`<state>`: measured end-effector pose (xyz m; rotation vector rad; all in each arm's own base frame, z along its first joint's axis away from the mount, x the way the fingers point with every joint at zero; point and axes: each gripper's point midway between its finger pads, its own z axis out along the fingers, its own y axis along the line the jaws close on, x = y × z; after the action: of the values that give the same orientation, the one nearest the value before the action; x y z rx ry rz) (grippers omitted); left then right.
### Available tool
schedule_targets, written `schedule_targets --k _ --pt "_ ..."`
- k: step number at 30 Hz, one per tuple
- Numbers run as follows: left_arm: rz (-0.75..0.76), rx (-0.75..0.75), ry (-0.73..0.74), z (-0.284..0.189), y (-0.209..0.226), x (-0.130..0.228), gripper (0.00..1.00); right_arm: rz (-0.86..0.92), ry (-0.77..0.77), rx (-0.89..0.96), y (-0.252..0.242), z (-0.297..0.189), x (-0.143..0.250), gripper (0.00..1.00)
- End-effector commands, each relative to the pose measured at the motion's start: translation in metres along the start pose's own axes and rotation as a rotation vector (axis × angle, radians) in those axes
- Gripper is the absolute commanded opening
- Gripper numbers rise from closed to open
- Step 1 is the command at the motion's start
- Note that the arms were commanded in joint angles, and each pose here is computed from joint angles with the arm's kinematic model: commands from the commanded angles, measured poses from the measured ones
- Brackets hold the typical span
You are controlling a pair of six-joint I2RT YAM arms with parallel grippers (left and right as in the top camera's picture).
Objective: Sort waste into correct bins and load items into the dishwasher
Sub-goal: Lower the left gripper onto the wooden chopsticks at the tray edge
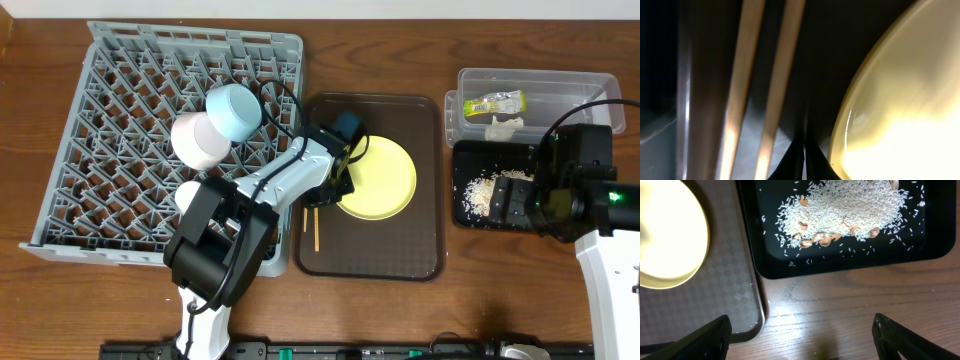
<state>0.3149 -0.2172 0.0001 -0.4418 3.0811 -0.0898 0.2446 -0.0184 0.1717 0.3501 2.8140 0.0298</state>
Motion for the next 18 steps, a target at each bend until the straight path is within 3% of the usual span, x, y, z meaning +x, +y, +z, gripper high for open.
schedule_targets --k 1,9,18 --pt "0.034 0.039 0.014 0.008 -0.010 0.000 0.06 0.016 -0.005 0.000 -0.001 -0.001 0.000 0.88" --pt "0.200 0.050 -0.018 -0.002 -0.012 -0.009 0.07 0.016 -0.004 0.000 -0.001 -0.001 0.000 0.88" --pt "0.268 -0.026 -0.125 -0.040 0.012 -0.027 0.26 0.016 -0.007 0.000 -0.001 -0.001 -0.001 0.89"
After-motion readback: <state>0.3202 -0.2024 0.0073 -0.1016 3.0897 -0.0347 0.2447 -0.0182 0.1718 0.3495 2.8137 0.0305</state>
